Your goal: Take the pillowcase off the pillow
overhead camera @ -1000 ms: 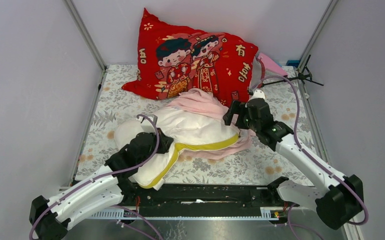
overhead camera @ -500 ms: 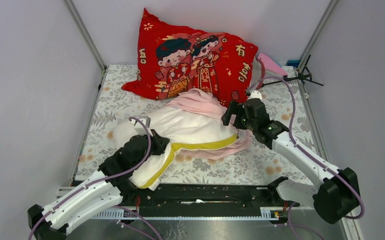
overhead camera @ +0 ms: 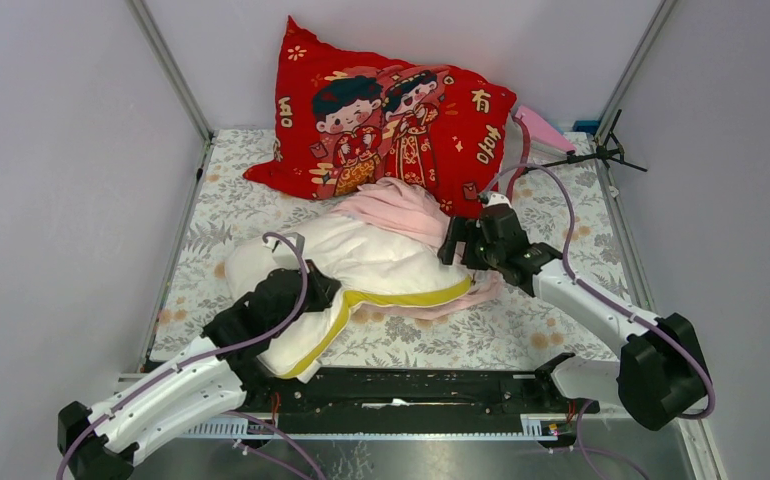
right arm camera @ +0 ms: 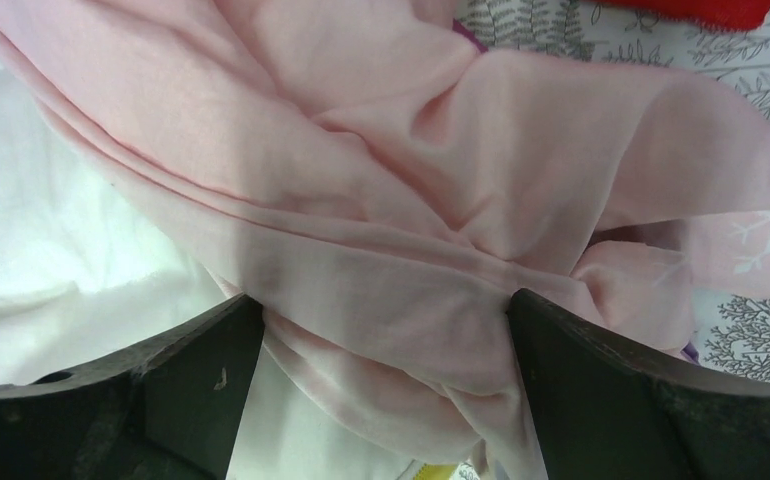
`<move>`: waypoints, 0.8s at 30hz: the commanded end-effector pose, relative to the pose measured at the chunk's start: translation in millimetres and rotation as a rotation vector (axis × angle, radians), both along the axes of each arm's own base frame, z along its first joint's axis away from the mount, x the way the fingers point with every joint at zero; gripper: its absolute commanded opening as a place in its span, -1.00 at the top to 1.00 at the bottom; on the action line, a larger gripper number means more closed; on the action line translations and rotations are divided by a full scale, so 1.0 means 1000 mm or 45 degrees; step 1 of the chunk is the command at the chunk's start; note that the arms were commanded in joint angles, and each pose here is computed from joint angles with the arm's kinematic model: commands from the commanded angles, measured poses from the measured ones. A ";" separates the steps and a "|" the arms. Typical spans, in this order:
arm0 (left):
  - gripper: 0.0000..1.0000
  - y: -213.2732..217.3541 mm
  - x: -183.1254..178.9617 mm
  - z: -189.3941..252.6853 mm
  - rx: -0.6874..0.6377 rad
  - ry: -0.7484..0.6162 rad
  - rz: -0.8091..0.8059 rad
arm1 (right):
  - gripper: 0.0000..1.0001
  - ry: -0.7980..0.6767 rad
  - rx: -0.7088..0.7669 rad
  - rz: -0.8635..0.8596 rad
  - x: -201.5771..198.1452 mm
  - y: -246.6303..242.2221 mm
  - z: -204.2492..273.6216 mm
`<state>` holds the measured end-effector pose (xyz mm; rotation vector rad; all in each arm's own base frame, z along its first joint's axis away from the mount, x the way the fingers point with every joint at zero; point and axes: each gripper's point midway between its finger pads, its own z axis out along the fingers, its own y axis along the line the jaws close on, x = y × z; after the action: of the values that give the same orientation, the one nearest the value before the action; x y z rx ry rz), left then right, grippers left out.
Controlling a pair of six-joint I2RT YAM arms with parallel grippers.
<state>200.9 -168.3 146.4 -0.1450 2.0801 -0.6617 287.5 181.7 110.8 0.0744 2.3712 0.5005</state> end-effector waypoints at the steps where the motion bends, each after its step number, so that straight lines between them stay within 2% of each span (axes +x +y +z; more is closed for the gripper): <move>1: 0.99 -0.015 0.014 0.026 -0.149 -0.090 0.019 | -0.88 0.034 0.030 0.073 -0.016 0.002 -0.006; 3: 0.99 -0.017 0.014 0.021 -0.146 -0.076 0.009 | -0.68 0.043 0.032 0.085 -0.019 0.003 -0.005; 13: 0.99 -0.021 0.020 0.011 -0.109 -0.093 -0.004 | 0.84 -0.087 0.047 -0.008 -0.025 -0.016 0.033; 14: 0.99 -0.022 0.022 0.010 -0.101 -0.101 -0.007 | 0.95 -0.108 0.047 -0.023 -0.027 -0.020 0.039; 15: 0.99 -0.023 0.024 0.010 -0.091 -0.108 -0.012 | 1.00 -0.124 0.047 -0.037 -0.029 -0.024 0.044; 24: 0.99 -0.023 0.055 0.012 0.032 -0.133 0.035 | 1.00 -0.364 0.131 -0.126 -0.048 -0.050 0.099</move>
<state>217.5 -184.5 108.2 -0.0726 2.1606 -0.5920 244.1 147.6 188.8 0.1041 2.1321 0.5707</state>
